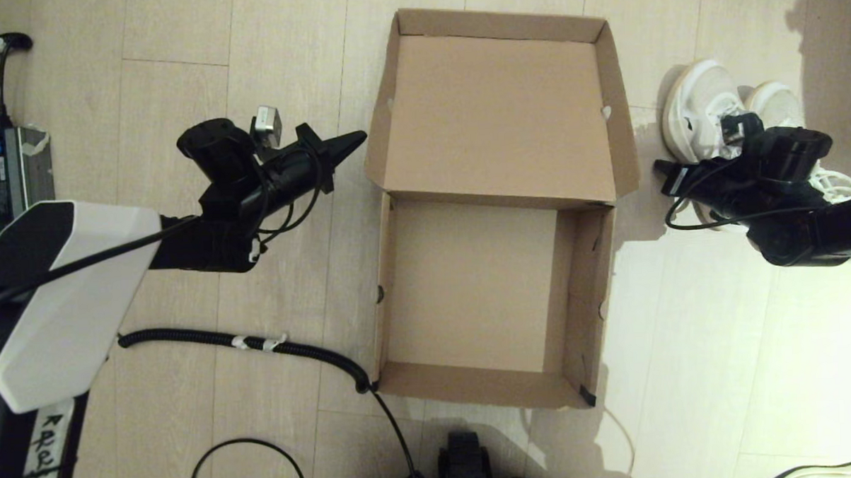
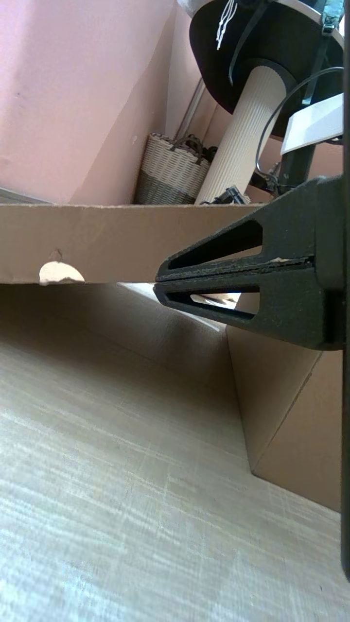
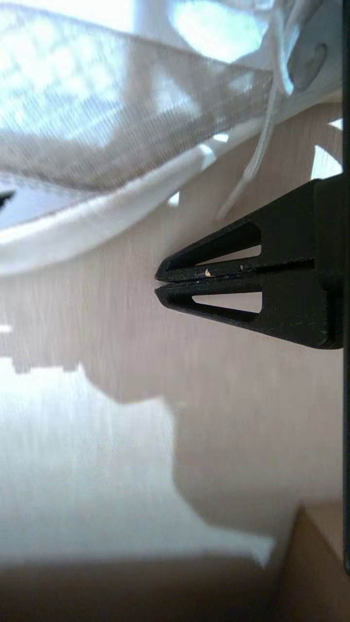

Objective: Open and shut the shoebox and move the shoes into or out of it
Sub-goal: Close the shoe box

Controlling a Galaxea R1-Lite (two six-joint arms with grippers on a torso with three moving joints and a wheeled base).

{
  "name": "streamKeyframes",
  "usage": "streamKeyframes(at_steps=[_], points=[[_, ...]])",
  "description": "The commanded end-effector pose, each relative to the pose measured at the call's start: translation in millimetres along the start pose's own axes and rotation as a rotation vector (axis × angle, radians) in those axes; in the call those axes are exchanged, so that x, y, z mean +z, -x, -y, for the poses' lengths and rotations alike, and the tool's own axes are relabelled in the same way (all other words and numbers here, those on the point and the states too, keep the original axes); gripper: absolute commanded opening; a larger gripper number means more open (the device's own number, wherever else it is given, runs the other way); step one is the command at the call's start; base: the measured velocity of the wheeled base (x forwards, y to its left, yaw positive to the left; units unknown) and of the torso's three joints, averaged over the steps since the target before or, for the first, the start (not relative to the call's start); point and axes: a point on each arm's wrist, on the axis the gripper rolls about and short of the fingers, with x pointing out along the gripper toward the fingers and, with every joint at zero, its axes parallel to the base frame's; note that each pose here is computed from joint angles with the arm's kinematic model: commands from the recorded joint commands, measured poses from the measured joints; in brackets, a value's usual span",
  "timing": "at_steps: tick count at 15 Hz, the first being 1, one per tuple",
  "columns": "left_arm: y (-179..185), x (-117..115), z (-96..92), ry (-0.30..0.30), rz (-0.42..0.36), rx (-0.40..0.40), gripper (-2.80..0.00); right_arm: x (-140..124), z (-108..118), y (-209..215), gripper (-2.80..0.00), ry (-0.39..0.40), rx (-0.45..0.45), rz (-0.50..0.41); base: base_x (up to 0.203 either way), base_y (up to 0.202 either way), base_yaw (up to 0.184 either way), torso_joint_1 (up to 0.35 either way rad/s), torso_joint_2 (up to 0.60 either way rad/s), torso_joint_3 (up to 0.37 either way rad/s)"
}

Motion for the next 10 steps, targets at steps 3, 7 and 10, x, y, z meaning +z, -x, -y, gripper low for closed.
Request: streamKeyframes(at_steps=[3, 7, 10], points=[[-2, -2, 3.1, 0.003, -0.004, -0.011, -2.80, 14, 11, 8, -2.80, 0.001, -0.026, 0.012, 0.000, 0.000, 0.000, 0.000, 0.00, 0.000], [-2, 2, 11.6, 0.009, 0.001, -0.024, -2.80, 28, 17, 18, -2.80, -0.023, -0.050, 0.008, 0.000, 0.000, 0.000, 0.000, 0.00, 0.000], [-3, 3, 12.3, 0.007, 0.001, -0.028, -2.80, 49, -14, 15, -2.80, -0.195, 0.035, 0.009, 0.000, 0.000, 0.000, 0.000, 0.00, 0.000]])
